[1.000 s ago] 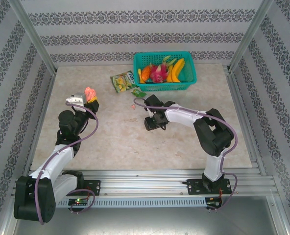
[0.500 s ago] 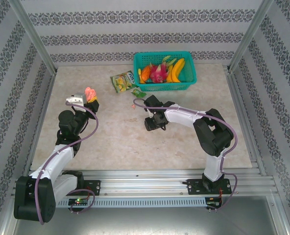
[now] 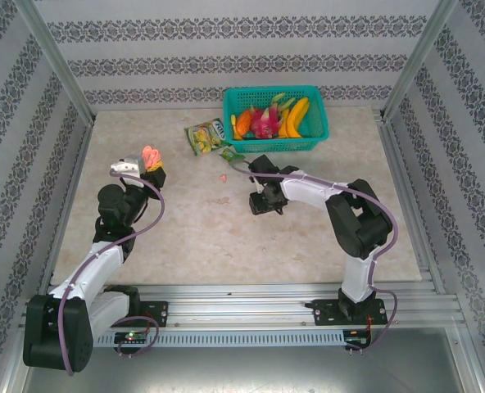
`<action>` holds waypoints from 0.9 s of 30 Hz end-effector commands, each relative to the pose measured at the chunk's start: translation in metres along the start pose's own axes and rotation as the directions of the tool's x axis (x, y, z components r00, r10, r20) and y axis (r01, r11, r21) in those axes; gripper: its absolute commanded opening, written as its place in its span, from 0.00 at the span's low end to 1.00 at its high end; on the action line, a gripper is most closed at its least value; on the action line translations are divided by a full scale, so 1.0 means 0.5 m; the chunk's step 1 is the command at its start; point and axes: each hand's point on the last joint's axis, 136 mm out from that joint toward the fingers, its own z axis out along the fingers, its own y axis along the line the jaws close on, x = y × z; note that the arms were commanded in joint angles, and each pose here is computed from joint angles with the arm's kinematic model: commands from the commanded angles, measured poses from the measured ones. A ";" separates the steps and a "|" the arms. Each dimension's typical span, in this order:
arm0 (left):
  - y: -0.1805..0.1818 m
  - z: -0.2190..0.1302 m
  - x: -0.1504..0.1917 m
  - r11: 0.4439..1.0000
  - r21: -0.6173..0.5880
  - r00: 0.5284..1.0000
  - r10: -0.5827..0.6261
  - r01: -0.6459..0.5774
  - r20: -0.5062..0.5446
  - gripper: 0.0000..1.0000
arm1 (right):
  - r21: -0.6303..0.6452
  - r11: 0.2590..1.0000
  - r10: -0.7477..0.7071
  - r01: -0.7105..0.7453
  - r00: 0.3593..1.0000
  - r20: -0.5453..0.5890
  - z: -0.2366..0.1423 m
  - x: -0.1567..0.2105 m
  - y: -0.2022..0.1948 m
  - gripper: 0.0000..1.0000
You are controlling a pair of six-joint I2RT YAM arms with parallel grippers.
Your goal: Insert the wireless bluetooth earbuds into the charging case
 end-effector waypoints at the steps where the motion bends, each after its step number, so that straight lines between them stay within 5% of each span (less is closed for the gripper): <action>1: -0.005 0.003 -0.044 1.000 0.015 0.999 -0.002 0.001 0.054 0.00 | 0.062 0.997 0.050 -0.051 0.999 0.019 -0.029 0.001 -0.060 0.42; 12: -0.005 0.005 -0.044 1.000 0.016 0.998 -0.003 0.002 0.055 0.00 | 0.163 0.924 0.330 -0.345 0.937 0.114 -0.097 0.009 -0.210 0.41; 19: -0.007 0.009 -0.046 1.000 0.025 0.998 -0.006 0.005 0.056 0.00 | 0.103 0.919 0.369 -0.379 0.923 0.110 -0.093 0.000 -0.167 0.46; 27: -0.006 0.008 -0.041 1.000 0.023 0.998 -0.007 0.006 0.054 0.00 | 0.100 0.810 0.570 -0.578 0.816 0.096 -0.060 0.007 -0.102 0.58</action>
